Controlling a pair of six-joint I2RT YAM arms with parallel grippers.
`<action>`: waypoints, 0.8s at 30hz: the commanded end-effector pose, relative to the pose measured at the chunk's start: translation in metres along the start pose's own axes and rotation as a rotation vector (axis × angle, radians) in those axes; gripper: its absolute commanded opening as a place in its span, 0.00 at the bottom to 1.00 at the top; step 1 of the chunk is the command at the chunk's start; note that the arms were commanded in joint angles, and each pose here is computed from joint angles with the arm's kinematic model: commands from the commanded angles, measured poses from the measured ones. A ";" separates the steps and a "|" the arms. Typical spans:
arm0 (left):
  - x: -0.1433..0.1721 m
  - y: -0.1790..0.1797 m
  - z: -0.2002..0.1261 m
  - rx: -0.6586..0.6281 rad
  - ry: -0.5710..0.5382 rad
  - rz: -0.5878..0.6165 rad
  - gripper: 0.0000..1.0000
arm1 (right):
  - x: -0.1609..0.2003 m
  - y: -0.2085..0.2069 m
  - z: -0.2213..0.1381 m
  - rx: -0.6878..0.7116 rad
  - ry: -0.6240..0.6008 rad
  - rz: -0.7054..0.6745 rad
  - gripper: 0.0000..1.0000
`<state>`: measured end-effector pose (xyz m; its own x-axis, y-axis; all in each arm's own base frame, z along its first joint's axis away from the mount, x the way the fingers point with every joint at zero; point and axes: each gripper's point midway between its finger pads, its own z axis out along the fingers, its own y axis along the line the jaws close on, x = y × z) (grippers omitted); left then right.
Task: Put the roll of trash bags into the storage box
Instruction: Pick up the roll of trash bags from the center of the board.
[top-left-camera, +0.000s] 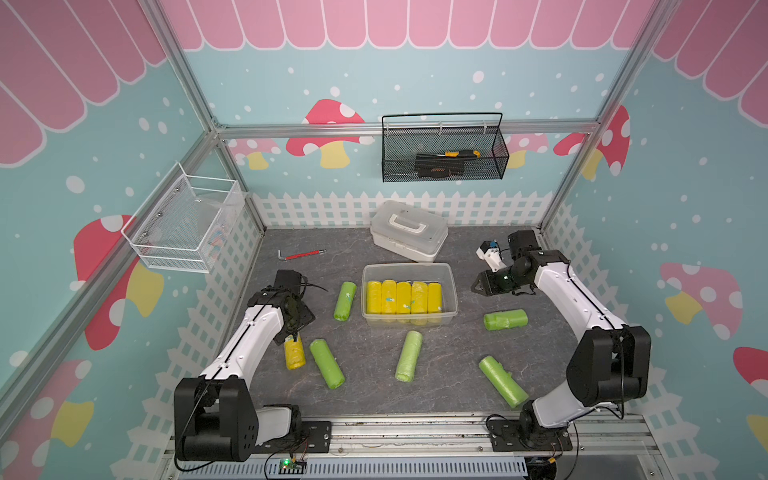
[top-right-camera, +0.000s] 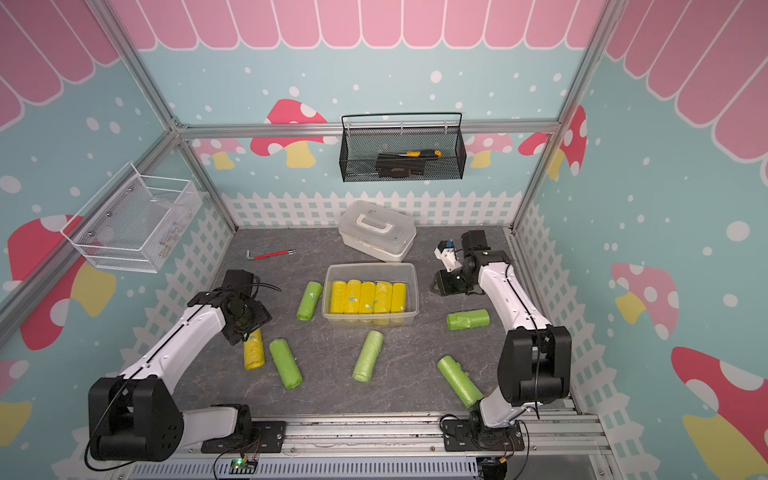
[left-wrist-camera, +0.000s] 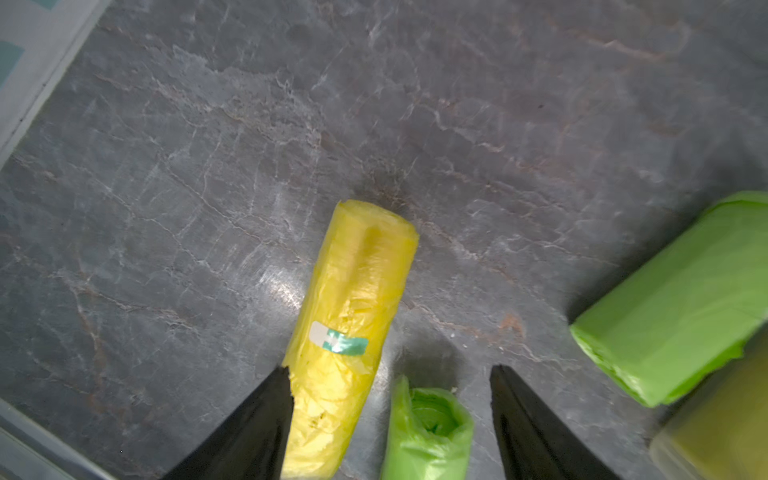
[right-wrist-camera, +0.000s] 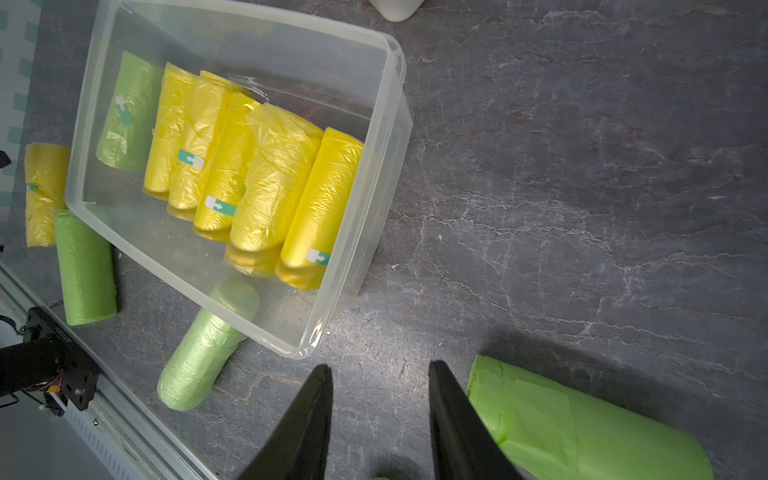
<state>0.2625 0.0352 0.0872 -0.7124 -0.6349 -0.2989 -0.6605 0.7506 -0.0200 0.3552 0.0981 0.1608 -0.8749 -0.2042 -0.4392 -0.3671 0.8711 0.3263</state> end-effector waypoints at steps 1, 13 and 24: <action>0.005 0.014 0.011 -0.058 0.041 0.042 0.77 | 0.000 0.001 0.000 -0.013 -0.008 -0.007 0.40; 0.028 0.017 0.045 -0.055 0.147 0.092 0.77 | 0.003 -0.001 0.003 -0.011 0.000 -0.003 0.41; 0.041 0.007 0.060 0.009 0.193 0.091 0.67 | 0.005 -0.003 0.003 0.002 0.004 -0.005 0.41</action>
<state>0.2372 0.0290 0.0201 -0.7998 -0.5910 -0.1054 -0.5968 0.8016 0.0342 0.3558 0.0983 0.1588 -0.8733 -0.2040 -0.4423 -0.3684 0.8707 0.3258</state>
